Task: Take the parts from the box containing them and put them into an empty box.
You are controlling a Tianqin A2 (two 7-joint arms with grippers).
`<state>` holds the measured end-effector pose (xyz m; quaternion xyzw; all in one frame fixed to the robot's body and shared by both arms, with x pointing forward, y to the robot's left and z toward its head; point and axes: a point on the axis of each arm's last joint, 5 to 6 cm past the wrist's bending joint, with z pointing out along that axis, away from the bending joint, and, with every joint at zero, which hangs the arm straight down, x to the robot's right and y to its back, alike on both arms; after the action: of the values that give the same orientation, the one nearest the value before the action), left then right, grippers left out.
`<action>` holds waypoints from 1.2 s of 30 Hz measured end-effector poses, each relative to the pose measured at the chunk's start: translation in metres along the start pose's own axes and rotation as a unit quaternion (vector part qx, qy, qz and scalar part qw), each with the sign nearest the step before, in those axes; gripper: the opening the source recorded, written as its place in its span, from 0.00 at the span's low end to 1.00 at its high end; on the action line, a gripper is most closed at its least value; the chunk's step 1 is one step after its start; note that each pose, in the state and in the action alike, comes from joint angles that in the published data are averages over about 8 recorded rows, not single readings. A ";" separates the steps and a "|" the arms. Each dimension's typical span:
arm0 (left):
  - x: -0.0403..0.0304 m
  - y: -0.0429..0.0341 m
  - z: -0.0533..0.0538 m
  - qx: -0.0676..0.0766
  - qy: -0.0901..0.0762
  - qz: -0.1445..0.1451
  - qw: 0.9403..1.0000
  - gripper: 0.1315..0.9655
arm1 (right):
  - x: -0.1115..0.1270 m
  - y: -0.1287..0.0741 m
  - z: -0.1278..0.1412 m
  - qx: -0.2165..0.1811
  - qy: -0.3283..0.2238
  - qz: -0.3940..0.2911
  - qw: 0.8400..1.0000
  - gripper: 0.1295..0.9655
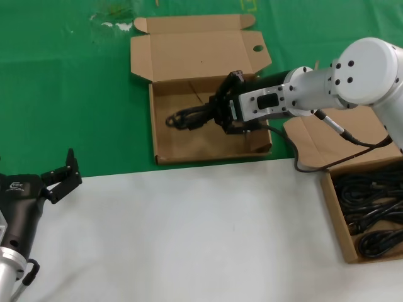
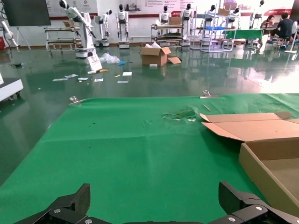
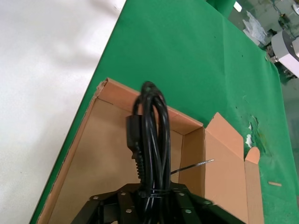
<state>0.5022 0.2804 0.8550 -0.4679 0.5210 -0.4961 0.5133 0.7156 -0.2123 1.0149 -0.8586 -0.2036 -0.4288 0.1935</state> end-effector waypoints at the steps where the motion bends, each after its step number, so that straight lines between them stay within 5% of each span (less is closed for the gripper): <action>1: 0.0000 0.0000 0.000 0.000 0.000 0.000 1.000 1.00 | 0.000 0.000 0.000 0.000 0.000 0.000 1.000 0.03; 18: 0.0000 0.0000 0.000 0.000 0.000 0.000 1.000 1.00 | 0.000 0.000 0.000 0.000 0.000 0.000 1.000 0.26; 36: 0.0000 0.0000 0.000 0.000 0.000 0.000 1.000 1.00 | 0.000 0.000 0.000 0.000 0.000 0.000 1.000 0.68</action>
<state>0.5022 0.2804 0.8550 -0.4679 0.5210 -0.4961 0.5133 0.7156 -0.2123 1.0149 -0.8586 -0.2036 -0.4288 0.1934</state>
